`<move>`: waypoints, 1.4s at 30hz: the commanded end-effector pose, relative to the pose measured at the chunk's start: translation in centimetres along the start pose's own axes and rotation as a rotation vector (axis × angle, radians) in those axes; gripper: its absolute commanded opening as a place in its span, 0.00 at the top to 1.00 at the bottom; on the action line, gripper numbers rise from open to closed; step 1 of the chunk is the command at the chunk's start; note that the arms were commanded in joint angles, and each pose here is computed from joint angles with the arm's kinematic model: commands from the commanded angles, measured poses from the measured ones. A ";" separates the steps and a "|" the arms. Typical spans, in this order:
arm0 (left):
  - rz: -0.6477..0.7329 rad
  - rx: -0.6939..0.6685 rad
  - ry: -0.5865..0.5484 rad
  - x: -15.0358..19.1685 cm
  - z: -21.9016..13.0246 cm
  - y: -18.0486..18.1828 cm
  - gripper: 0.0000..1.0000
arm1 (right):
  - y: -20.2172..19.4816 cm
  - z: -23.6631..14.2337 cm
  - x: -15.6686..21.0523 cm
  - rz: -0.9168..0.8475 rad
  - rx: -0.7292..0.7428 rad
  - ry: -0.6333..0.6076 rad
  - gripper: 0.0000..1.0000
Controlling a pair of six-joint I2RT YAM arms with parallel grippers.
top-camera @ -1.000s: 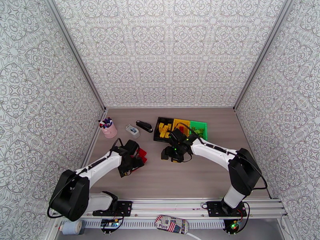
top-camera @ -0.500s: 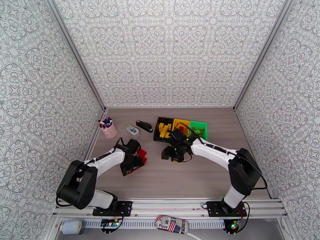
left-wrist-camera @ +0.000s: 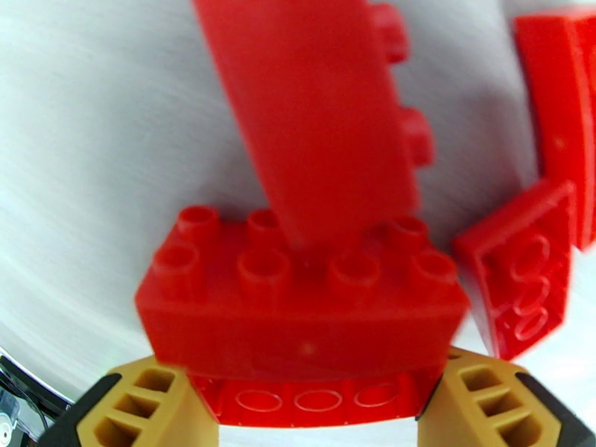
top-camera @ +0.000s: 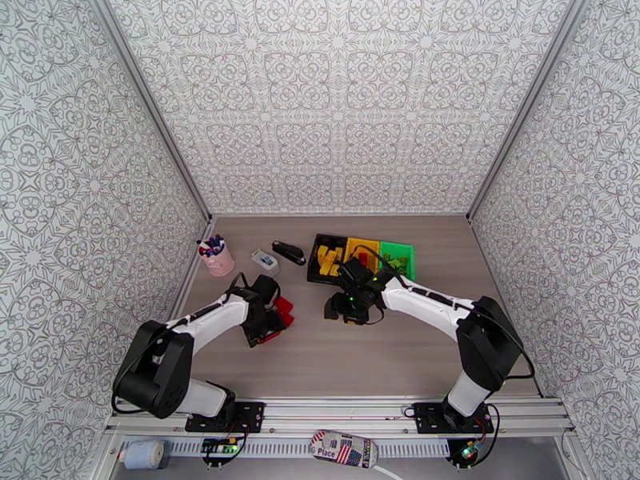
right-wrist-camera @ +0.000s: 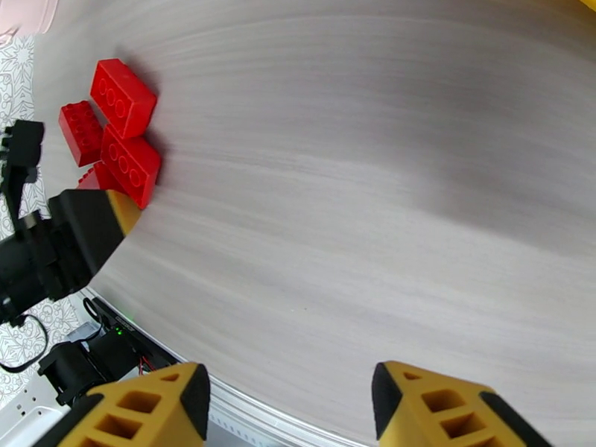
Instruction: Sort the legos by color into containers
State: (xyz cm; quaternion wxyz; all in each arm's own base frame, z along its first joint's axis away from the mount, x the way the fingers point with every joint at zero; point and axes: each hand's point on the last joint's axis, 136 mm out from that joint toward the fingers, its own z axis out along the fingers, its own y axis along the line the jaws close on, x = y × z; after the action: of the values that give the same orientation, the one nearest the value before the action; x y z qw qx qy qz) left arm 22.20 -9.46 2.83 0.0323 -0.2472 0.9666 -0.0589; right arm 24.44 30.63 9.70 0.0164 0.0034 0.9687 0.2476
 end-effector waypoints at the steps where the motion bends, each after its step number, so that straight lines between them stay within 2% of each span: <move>1: 0.021 0.045 0.004 1.0 -1.6 -1.0 0.43 | -1.1 -1.4 -0.8 0.026 0.017 -0.037 0.39; 4: 0.061 0.092 -0.005 1.8 -2.5 -2.7 0.44 | -2.2 -1.9 -1.4 0.059 0.019 -0.050 0.39; 9: 0.161 0.227 0.005 2.4 -3.7 -7.6 0.44 | -3.7 -3.0 -2.3 0.113 0.001 -0.072 0.39; 17: 0.338 0.393 0.045 2.0 -5.6 -18.0 0.45 | -6.3 -5.3 -3.3 0.210 -0.043 -0.129 0.39; 27: 0.419 0.515 0.048 -2.0 -7.0 -29.8 0.45 | -9.7 -8.2 -1.9 0.289 -0.036 -0.195 0.39; 29: 0.419 0.545 0.046 -2.9 -7.3 -31.9 0.43 | -10.2 -8.7 -1.5 0.300 -0.033 -0.206 0.39; 32: 0.412 0.587 0.062 -4.1 -7.2 -34.7 0.35 | -10.9 -9.3 -0.9 0.314 -0.028 -0.221 0.38; 35: 0.406 0.604 0.064 -5.0 -7.0 -36.5 0.22 | -11.4 -9.7 -0.3 0.327 -0.027 -0.230 0.38; 42: 0.398 0.615 0.020 -6.1 -8.8 -36.0 0.17 | -11.7 -10.2 0.4 0.323 -0.022 -0.242 0.37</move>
State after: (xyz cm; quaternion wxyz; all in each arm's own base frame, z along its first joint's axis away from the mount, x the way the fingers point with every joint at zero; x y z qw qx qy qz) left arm 44.33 -38.03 14.75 0.1077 -0.0301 0.9342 -0.3387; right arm 24.22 16.35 13.45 0.0934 0.1760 0.9423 0.2690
